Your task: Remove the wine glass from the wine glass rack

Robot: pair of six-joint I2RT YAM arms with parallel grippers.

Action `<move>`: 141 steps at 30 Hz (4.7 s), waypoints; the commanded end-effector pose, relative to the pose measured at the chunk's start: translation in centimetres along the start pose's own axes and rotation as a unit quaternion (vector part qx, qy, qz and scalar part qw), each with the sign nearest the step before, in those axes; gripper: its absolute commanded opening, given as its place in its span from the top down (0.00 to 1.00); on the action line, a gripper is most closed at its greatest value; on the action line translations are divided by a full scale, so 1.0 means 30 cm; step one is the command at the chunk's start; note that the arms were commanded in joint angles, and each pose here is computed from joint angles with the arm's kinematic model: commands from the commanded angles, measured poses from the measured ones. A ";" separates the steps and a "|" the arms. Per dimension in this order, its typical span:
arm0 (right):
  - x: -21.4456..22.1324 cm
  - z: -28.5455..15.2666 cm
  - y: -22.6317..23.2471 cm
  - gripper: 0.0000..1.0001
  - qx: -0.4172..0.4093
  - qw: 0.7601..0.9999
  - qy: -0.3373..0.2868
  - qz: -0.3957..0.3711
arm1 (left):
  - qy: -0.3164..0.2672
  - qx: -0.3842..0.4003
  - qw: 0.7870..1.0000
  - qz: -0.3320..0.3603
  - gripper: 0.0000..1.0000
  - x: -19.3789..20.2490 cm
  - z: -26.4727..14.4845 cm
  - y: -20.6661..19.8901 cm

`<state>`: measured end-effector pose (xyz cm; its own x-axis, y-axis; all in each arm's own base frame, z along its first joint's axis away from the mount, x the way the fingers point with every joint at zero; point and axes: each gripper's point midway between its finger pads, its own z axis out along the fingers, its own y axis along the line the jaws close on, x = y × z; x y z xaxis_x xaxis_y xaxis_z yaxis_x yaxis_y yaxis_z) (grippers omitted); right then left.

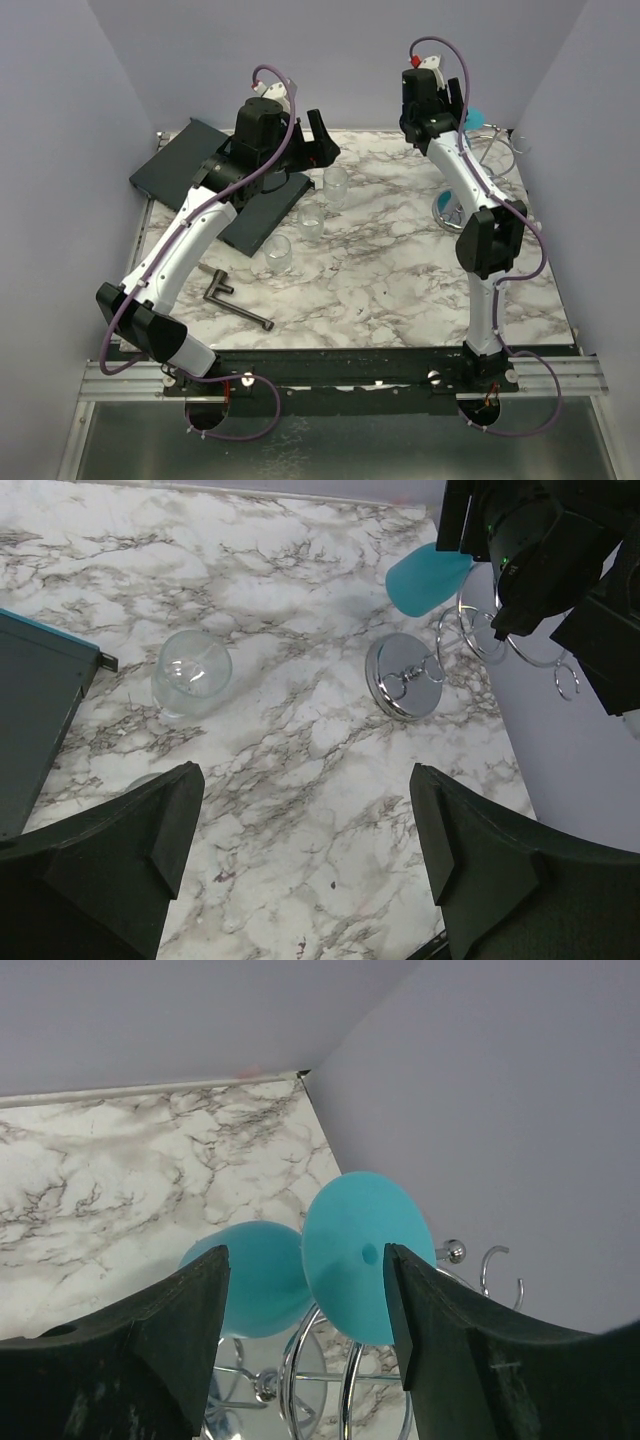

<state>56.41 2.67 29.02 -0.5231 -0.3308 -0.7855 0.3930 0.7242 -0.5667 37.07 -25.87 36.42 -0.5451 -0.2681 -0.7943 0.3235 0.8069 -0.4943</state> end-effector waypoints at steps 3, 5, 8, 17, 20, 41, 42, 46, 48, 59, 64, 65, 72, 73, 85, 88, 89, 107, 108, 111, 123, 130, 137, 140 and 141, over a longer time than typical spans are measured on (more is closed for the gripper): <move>0.017 0.019 -0.002 0.33 0.032 0.999 -0.001 -0.022 | -0.028 0.016 0.999 0.002 0.08 -0.054 -0.054 -0.008; 0.025 0.023 -0.003 0.34 0.035 0.999 -0.001 -0.027 | -0.028 0.016 0.999 0.001 0.08 -0.056 -0.056 -0.002; 0.037 0.034 -0.014 0.38 0.040 0.999 0.004 -0.029 | -0.029 0.017 0.999 -0.001 0.08 -0.058 -0.059 0.005; 0.034 0.044 -0.054 0.48 0.060 0.998 -0.002 -0.034 | -0.029 0.022 0.999 -0.007 0.08 -0.064 -0.063 0.010; 0.034 0.048 -0.072 0.50 0.065 0.997 -0.002 -0.032 | -0.029 0.022 0.999 -0.008 0.08 -0.062 -0.063 0.014; -0.050 0.012 -0.203 0.82 0.128 0.991 -0.040 -0.025 | -0.029 0.028 0.999 -0.012 0.08 -0.062 -0.062 0.017; -0.050 0.011 -0.209 0.83 0.133 0.990 -0.041 -0.028 | -0.028 0.028 0.999 -0.013 0.08 -0.061 -0.060 0.018; -0.062 0.008 -0.229 0.88 0.151 0.986 -0.050 -0.038 | -0.029 0.031 0.999 -0.013 0.08 -0.064 -0.060 0.015; -0.061 0.011 -0.226 0.89 0.154 0.986 -0.051 -0.042 | -0.029 0.032 0.999 -0.013 0.08 -0.064 -0.063 0.016; -0.102 0.032 -0.223 0.91 0.182 0.980 -0.066 -0.047 | -0.033 0.028 0.999 -0.014 0.08 -0.067 -0.077 0.030; -0.100 0.037 -0.207 0.94 0.170 0.982 -0.064 -0.043 | -0.036 0.028 0.999 -0.016 0.08 -0.072 -0.077 0.033; -0.097 0.039 -0.204 0.95 0.167 0.983 -0.062 -0.042 | -0.035 0.029 0.999 -0.016 0.08 -0.071 -0.076 0.033; -0.106 0.019 -0.176 0.82 0.095 0.995 -0.042 0.006 | -0.033 0.029 0.999 -0.020 0.08 -0.068 -0.069 0.040; -0.112 0.010 -0.166 0.75 0.072 0.996 -0.042 0.018 | -0.032 0.029 0.999 -0.021 0.08 -0.066 -0.066 0.041; -0.006 0.014 -0.084 0.44 0.034 0.998 -0.017 -0.053 | -0.034 0.033 0.999 -0.023 0.08 -0.071 -0.067 0.040; 0.000 0.020 -0.067 0.44 0.030 0.998 -0.014 -0.056 | -0.034 0.031 0.999 -0.023 0.08 -0.070 -0.069 0.047; 0.000 0.021 -0.062 0.44 0.030 0.998 -0.014 -0.056 | -0.034 0.030 0.999 -0.023 0.08 -0.069 -0.069 0.050; -0.056 -0.053 -0.011 0.43 0.021 0.997 -0.039 -0.058 | -0.033 0.032 0.999 -0.029 0.08 -0.069 -0.060 0.066; -0.043 -0.050 -0.002 0.43 0.021 0.997 -0.036 -0.064 | -0.034 0.033 0.998 -0.029 0.08 -0.072 -0.063 0.065; -0.024 -0.040 0.003 0.44 0.031 0.995 -0.034 -0.083 | -0.036 0.032 0.998 -0.029 0.08 -0.075 -0.068 0.069; -0.013 -0.001 -0.054 0.47 0.074 0.991 -0.038 -0.107 | -0.041 0.031 0.998 -0.030 0.08 -0.082 -0.091 0.080; 0.014 0.019 -0.054 0.50 0.075 0.990 -0.031 -0.115 | -0.044 0.032 0.998 -0.030 0.08 -0.087 -0.100 0.079; 0.027 0.031 -0.074 0.55 0.083 0.988 -0.026 -0.124 | -0.043 0.032 0.998 -0.032 0.08 -0.085 -0.103 0.082; 0.030 0.033 -0.073 0.56 0.083 0.988 -0.025 -0.126 | -0.044 0.032 0.998 -0.032 0.08 -0.085 -0.103 0.083; 0.023 0.032 -0.075 0.57 0.086 0.989 -0.029 -0.120 | -0.043 0.032 0.998 -0.032 0.08 -0.084 -0.102 0.084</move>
<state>56.17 0.85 28.86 -0.5782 -0.5327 -0.6180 0.3481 0.5240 -0.7773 37.55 -21.76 37.00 -0.5178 -0.3523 -0.7796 0.3120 0.7708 -0.5555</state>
